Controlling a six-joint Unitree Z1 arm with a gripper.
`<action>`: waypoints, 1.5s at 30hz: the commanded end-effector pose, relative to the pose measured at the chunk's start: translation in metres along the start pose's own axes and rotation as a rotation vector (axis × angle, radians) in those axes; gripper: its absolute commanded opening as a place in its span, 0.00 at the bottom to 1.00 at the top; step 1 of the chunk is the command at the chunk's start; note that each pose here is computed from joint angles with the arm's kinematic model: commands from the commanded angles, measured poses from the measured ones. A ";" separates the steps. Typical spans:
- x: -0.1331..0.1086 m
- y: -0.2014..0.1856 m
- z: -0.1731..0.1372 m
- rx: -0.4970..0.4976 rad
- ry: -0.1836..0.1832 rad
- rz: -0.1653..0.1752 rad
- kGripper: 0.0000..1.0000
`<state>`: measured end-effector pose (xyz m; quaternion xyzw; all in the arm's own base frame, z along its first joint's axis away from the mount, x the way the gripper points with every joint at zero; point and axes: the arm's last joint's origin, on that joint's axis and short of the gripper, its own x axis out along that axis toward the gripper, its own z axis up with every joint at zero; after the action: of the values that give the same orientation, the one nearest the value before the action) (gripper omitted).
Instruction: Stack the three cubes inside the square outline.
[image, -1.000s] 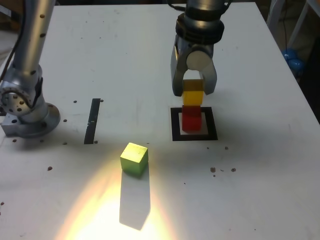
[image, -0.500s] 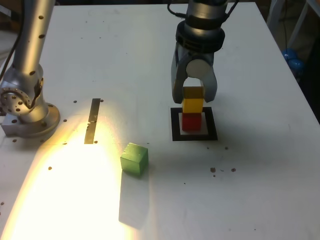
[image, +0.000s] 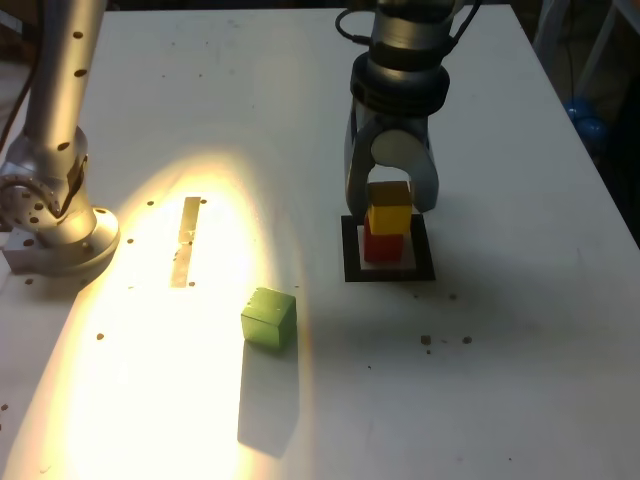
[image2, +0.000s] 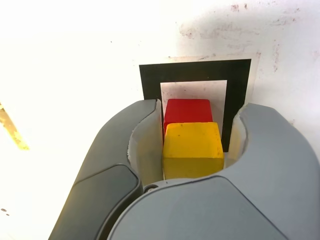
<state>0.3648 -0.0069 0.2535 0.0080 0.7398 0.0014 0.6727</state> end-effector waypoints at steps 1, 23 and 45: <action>-0.002 -0.001 -0.001 0.002 -0.007 -0.001 1.00; -0.029 -0.035 -0.094 0.098 -0.021 0.046 0.99; 0.022 -0.120 -0.128 0.306 0.092 0.019 0.95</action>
<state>0.2332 -0.1237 0.2451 0.1173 0.7599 -0.1044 0.6308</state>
